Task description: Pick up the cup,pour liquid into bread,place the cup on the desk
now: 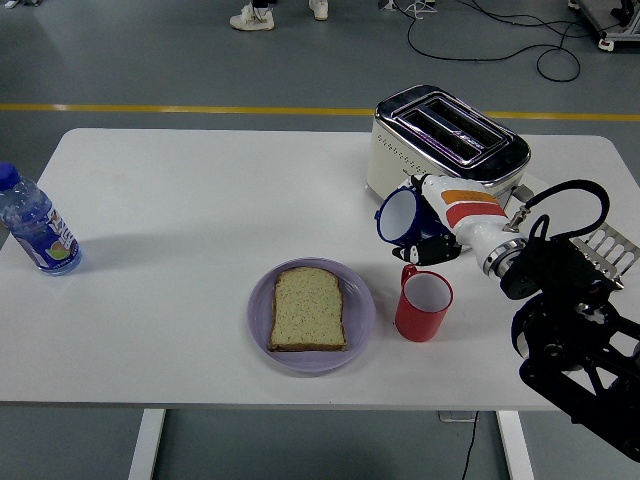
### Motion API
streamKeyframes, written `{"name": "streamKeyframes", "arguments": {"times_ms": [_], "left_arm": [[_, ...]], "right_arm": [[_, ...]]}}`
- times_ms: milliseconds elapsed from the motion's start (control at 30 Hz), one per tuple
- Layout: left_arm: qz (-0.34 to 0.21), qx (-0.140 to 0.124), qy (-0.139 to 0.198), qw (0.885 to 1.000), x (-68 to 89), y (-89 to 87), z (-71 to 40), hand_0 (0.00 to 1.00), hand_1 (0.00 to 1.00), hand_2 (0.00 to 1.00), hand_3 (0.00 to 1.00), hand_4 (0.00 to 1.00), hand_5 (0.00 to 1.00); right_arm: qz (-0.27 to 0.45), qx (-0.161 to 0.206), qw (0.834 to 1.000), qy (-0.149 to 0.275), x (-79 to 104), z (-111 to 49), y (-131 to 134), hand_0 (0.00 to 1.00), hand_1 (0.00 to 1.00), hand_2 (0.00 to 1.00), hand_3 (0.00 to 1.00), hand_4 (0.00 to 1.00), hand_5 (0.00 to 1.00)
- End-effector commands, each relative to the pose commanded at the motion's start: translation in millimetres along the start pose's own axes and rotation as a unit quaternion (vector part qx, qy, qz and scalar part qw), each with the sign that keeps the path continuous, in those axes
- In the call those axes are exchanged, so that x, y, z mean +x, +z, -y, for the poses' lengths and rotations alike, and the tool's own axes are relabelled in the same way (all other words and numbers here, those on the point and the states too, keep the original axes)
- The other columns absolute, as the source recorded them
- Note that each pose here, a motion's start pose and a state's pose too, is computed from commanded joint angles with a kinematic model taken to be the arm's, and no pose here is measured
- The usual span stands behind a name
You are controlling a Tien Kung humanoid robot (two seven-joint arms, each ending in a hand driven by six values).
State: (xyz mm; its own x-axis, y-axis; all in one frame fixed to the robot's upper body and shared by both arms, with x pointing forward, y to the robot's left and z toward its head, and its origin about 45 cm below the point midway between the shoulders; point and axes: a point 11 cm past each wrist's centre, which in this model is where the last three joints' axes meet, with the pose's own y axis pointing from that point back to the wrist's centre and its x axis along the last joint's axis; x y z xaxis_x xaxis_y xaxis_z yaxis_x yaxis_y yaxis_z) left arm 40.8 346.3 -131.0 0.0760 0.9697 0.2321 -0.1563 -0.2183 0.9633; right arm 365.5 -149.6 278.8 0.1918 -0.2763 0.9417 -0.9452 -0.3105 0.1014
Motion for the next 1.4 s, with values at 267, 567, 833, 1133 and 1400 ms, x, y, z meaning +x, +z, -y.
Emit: {"name": "streamKeyframes", "arguments": {"times_ms": [267,567,833,1133,1400], "left_arm": [[-0.003,0.001,0.001,1.000,0.9,-0.4,0.0,0.646,0.602,0.592,0.525,0.294,0.756],[-0.006,0.002,0.003,1.000,2.7,-1.1,0.0,0.646,0.602,0.592,0.525,0.294,0.756],[-0.008,0.003,0.003,1.000,3.6,-2.0,0.0,0.646,0.602,0.592,0.525,0.294,0.756],[-0.009,0.003,0.004,1.000,4.6,-1.7,0.1,0.646,0.602,0.592,0.526,0.295,0.756],[-0.008,0.007,0.005,1.000,5.9,-6.8,-0.2,0.646,0.603,0.592,0.525,0.295,0.754]], "right_arm": [[-0.062,0.036,0.997,-0.025,-8.4,8.7,-27.8,0.433,0.456,0.574,0.557,0.639,0.002],[-0.140,0.079,0.986,-0.036,-12.6,10.0,-54.0,0.429,0.454,0.571,0.557,0.639,0.002],[-0.218,0.090,0.971,-0.042,-14.0,14.7,-67.2,0.428,0.453,0.569,0.558,0.638,0.002],[-0.280,0.102,0.953,-0.062,-14.9,14.8,-72.7,0.409,0.445,0.561,0.560,0.622,0.002],[-0.333,0.116,0.931,-0.096,-24.6,14.6,-77.6,0.386,0.435,0.551,0.564,0.604,0.002]]}}
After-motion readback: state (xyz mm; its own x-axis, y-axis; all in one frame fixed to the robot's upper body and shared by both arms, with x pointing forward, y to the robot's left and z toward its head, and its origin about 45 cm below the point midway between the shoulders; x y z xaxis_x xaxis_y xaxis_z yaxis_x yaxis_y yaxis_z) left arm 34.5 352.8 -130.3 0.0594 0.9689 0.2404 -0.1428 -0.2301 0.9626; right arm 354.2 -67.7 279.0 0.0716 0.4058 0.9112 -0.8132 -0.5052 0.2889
